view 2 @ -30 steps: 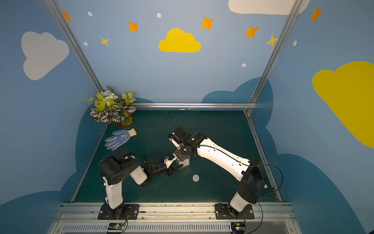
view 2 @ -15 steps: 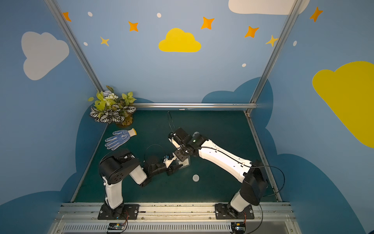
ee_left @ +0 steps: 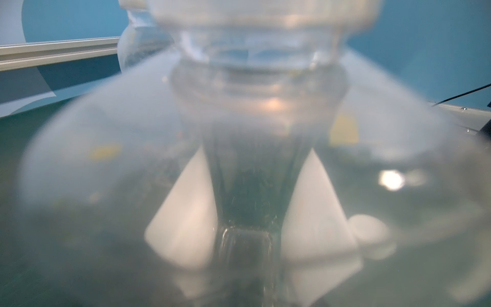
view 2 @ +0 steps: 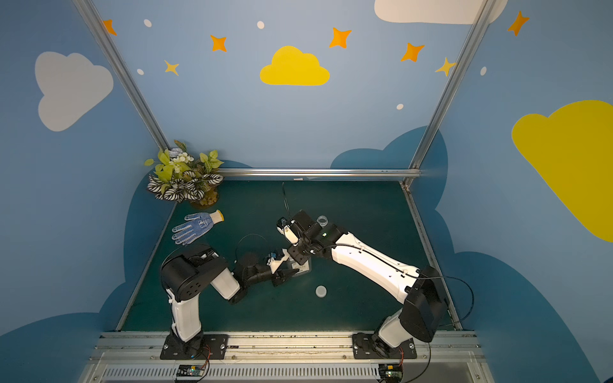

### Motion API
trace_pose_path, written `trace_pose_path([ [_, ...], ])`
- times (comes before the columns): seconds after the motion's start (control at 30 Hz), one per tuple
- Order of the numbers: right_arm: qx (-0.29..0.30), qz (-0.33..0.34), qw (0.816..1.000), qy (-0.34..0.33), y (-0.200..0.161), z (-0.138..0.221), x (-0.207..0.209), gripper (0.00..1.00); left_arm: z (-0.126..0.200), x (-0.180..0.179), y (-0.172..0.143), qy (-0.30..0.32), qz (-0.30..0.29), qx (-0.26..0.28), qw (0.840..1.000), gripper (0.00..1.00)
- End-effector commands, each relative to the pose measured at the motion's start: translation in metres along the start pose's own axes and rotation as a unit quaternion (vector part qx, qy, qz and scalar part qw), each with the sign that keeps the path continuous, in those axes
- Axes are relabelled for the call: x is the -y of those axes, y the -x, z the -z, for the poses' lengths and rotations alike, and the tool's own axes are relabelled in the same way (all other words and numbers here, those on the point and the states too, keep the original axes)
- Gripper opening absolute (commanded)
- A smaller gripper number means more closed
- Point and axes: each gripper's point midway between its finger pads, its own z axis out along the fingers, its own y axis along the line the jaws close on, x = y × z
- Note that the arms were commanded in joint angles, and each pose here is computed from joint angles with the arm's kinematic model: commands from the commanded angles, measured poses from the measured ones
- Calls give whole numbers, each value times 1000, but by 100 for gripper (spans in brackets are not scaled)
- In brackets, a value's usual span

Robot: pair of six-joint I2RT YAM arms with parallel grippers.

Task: Screw on the bottle caps
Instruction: Screw the bottle cap onto the plastic bottle.

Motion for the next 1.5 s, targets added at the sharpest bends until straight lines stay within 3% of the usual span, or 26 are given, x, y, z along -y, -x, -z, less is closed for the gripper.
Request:
trace_pose_path([
  [0.0, -41, 15, 998, 38, -27, -13, -14, 27, 1, 0, -3, -13, 12, -18, 1000, 2],
  [0.47, -29, 33, 997, 62, -34, -1, -21, 22, 8, -9, 4, -8, 13, -8, 1000, 2],
  [1.07, -89, -4, 995, -47, -36, -12, -11, 25, 7, -7, 9, 22, 12, 5, 1000, 2],
  [1.33, -105, -20, 993, -48, -40, -12, -14, 25, 5, -6, 9, 32, 3, 2, 999, 2],
  [1.47, -106, -23, 993, -46, -43, -13, -17, 30, 4, -6, 9, 33, 5, 2, 999, 2],
])
